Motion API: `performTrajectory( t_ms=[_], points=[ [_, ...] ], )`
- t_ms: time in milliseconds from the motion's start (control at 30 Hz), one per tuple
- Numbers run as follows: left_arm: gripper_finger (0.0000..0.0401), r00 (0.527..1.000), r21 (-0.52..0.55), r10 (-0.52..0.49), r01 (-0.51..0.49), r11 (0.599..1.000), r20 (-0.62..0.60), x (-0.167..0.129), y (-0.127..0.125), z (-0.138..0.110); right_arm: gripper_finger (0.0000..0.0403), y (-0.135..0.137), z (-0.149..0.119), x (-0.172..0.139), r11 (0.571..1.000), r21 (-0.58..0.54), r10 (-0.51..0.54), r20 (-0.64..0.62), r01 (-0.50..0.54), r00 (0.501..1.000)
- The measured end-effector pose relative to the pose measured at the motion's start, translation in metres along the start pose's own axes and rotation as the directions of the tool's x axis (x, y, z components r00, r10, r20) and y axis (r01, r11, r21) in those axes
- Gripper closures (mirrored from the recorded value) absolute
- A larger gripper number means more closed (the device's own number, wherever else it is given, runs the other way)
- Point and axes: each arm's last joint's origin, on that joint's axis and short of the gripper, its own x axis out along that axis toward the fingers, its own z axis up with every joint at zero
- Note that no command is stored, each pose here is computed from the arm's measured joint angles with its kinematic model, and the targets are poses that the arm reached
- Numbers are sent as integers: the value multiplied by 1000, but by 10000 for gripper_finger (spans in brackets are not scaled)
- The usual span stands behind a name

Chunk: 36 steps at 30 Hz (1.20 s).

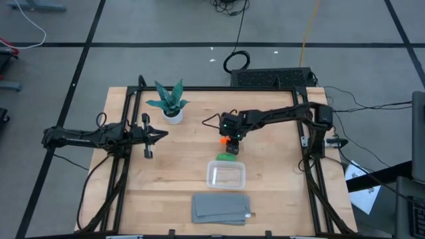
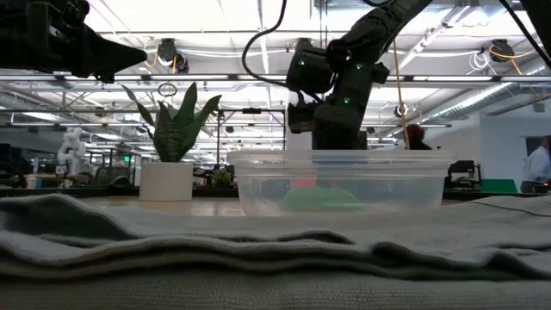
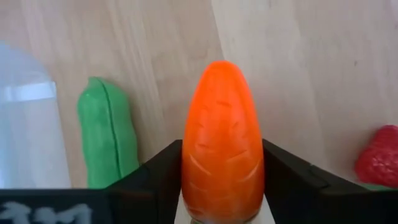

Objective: Pick and placing Produce into tupperware
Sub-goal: Put the carrot into the transparent bin

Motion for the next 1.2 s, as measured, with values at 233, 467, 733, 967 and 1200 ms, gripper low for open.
performTrajectory(
  t_ms=[233, 467, 733, 967, 1200],
  points=[
    [375, 1000, 0, 0, 0, 1000, 0, 0, 0, 0, 227, 4, 1, -21, 1000, 7, 2, 43, -2, 999],
    [375, 1000, 0, 0, 0, 1000, 1, 0, 0, 0, 219, 11, 11, -49, 1000, 14, 7, 97, -9, 995],
    [375, 1000, -1, 0, 0, 1000, 1, 0, 0, 0, 233, 32, 26, -74, 999, -34, 33, 143, -29, 989],
    [375, 1000, -1, 0, 0, 1000, 1, 0, 0, 0, 222, 50, 28, -75, 997, -57, 60, 155, -52, 986],
    [375, 1000, -4, 0, 0, 1000, 1, 0, 0, 0, 231, 64, 26, -73, 995, -72, 85, 153, -75, 985]
  ],
)
